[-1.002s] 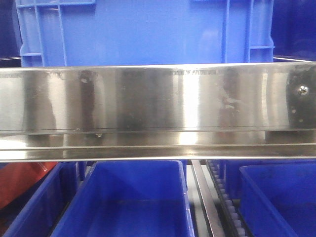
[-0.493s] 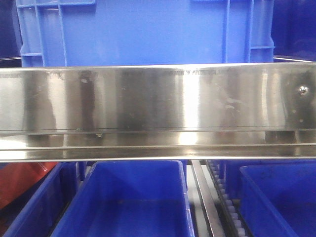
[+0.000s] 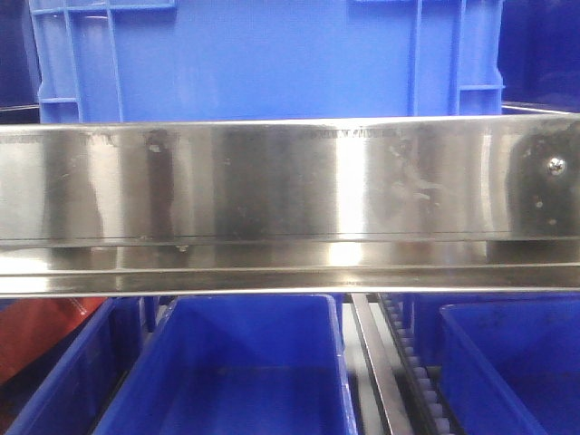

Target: Place cylindrical capacitor in blue bin on shelf

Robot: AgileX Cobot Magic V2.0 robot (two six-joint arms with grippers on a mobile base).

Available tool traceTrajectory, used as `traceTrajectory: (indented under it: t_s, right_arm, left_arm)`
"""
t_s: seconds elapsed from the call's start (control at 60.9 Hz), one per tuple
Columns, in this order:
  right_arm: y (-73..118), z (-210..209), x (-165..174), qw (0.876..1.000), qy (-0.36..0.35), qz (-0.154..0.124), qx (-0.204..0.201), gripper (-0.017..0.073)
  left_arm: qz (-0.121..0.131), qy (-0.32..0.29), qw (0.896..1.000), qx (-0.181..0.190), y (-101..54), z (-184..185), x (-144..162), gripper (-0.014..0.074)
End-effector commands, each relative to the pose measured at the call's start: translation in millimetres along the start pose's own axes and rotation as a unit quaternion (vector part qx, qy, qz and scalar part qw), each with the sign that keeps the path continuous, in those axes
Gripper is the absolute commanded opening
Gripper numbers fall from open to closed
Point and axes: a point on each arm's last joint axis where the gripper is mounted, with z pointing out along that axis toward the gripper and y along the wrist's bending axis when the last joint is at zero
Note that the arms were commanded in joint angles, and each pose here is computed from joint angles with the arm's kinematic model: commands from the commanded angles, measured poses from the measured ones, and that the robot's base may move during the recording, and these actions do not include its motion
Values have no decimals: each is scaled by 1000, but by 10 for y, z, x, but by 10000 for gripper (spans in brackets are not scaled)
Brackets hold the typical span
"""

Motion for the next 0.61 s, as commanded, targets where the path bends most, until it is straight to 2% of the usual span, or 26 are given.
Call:
traceTrajectory:
  t_s: [0.0,0.592]
  right_arm:
    - [-7,-7,-22,1000,-20,-4,4,-162]
    - [-7,-7,-25,1000,-22,-4,5,-162]
  left_arm:
    - [-4,-13,1000,-1,2,-14,-14,-111]
    - [-4,-14,1000,-1,2,-14,-15,-111]
